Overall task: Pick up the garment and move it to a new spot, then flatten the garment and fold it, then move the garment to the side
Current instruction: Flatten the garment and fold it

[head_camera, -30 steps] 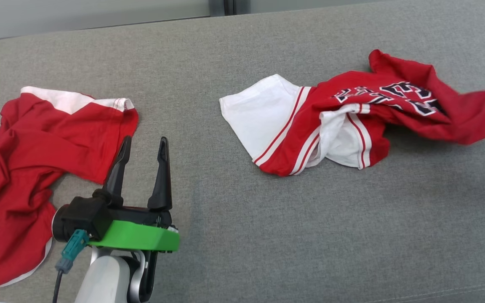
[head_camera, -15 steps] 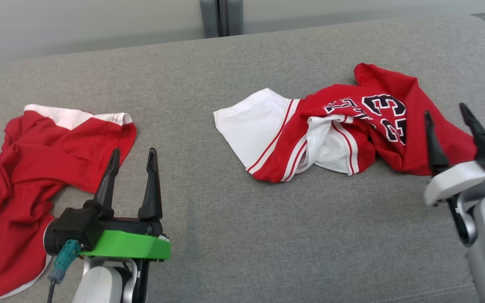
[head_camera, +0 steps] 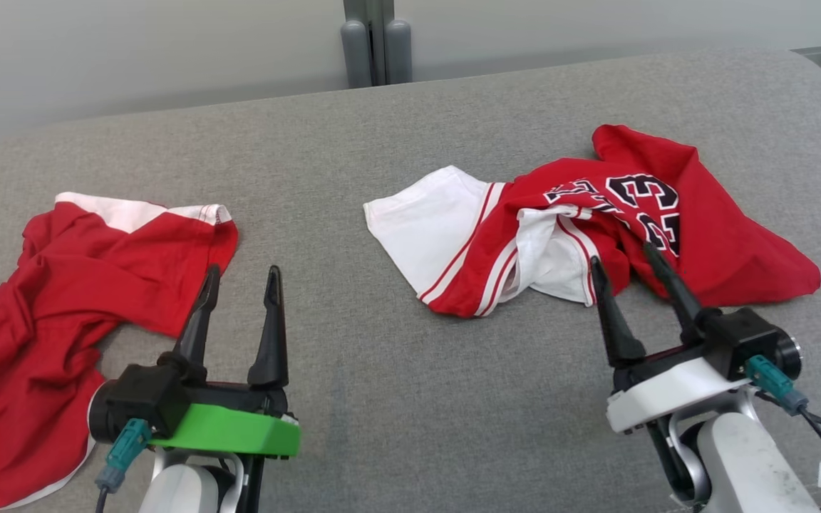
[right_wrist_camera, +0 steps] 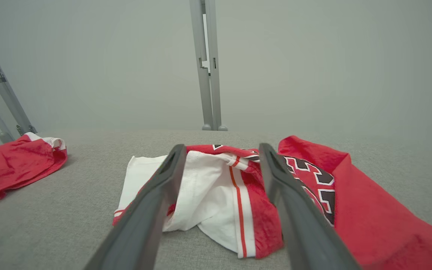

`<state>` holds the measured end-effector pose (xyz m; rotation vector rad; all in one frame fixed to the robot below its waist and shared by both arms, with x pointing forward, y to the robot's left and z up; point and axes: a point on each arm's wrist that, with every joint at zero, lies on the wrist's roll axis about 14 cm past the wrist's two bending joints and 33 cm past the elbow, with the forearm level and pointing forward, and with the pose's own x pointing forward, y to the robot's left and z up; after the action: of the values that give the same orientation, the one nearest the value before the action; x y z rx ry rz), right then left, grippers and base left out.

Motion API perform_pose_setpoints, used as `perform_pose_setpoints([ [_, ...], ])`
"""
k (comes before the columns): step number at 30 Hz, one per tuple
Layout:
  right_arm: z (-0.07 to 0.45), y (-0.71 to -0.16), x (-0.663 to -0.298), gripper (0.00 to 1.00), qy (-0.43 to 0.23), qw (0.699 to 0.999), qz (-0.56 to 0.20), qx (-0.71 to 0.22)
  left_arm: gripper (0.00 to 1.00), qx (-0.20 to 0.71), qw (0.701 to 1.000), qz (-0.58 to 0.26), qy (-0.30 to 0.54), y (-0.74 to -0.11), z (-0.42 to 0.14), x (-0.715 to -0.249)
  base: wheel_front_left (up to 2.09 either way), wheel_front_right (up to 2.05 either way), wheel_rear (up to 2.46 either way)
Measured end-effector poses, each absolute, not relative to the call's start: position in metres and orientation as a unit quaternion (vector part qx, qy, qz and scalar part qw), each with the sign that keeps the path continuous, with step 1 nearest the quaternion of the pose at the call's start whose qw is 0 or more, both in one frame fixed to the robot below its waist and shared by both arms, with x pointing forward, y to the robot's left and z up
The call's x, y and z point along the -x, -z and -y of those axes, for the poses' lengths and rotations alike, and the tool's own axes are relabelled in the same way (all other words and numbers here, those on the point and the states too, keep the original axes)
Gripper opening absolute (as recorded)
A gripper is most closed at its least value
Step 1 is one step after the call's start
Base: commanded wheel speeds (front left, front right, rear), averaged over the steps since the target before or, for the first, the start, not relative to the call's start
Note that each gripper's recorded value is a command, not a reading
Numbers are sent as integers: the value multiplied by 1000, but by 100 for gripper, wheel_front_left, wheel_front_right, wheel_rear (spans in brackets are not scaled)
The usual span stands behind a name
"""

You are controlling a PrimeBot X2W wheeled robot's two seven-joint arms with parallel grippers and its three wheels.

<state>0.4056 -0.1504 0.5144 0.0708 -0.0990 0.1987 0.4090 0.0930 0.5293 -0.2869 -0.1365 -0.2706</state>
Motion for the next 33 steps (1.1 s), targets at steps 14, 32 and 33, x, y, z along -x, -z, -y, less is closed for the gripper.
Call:
perform_pose_setpoints([
  [14,118,-470,-425,100,-135,990,-15,-40,100,141,982,52,115,-517,-105,-408,0,0,0],
  [32,87,-395,-456,0,-156,977,-135,-61,100,133,989,35,55,-502,-142,-405,0,0,0],
  [33,83,-397,-457,0,-161,976,-132,-63,100,133,989,35,54,-502,-143,-405,0,0,0],
])
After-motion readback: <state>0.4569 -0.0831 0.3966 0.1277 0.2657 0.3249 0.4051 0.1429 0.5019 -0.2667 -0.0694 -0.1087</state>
